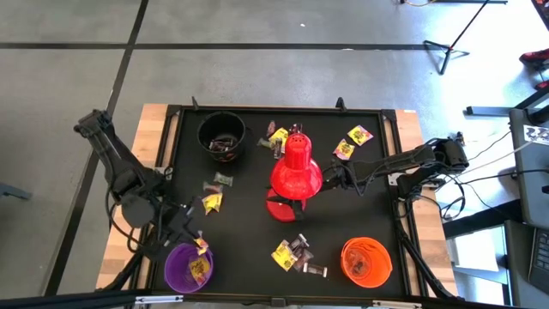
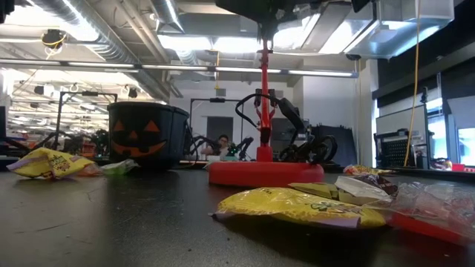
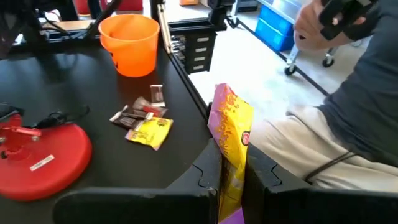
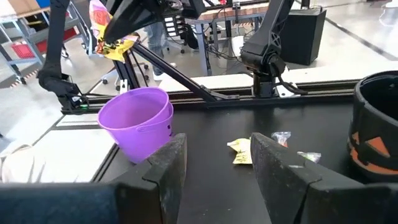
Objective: Organize candy in baskets
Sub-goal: Put the yellow candy into the violet bucket
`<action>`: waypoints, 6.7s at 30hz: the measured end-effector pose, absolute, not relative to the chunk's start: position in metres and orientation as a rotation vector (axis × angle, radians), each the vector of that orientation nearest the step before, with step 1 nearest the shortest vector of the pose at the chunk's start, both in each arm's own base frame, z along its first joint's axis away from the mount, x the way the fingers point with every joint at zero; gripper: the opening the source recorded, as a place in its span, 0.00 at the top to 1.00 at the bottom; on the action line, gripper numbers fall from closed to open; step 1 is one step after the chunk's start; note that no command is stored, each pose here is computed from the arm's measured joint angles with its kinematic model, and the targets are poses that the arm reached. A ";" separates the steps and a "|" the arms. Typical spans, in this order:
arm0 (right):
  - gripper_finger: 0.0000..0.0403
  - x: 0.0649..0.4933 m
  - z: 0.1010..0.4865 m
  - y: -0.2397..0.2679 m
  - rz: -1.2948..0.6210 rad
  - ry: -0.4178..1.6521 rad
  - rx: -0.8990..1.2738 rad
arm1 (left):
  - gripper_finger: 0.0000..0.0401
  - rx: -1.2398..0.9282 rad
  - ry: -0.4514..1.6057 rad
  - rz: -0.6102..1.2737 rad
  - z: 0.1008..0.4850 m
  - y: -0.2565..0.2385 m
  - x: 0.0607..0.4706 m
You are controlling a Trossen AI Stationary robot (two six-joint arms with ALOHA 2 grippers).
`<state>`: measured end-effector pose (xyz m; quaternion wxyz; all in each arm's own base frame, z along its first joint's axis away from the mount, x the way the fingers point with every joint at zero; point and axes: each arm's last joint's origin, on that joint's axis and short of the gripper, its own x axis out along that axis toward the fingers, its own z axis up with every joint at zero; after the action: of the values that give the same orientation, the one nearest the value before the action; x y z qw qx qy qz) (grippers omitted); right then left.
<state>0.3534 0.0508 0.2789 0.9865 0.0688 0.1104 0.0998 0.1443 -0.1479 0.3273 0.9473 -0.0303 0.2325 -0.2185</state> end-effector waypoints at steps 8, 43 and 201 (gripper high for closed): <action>0.55 0.353 0.278 0.051 0.227 0.220 0.069 | 0.96 -0.060 0.483 -0.371 0.322 -0.151 0.150; 0.55 0.353 0.262 0.056 0.354 0.355 0.121 | 0.95 -0.212 0.642 -0.108 0.328 -0.156 0.158; 0.56 0.343 0.250 0.073 0.372 0.517 0.154 | 0.63 -0.114 1.024 0.266 0.324 -0.149 0.184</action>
<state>0.3435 0.0725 0.2495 0.9468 0.0756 0.2541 0.1826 0.1840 -0.1492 0.3239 0.8618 -0.0543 0.4881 0.1269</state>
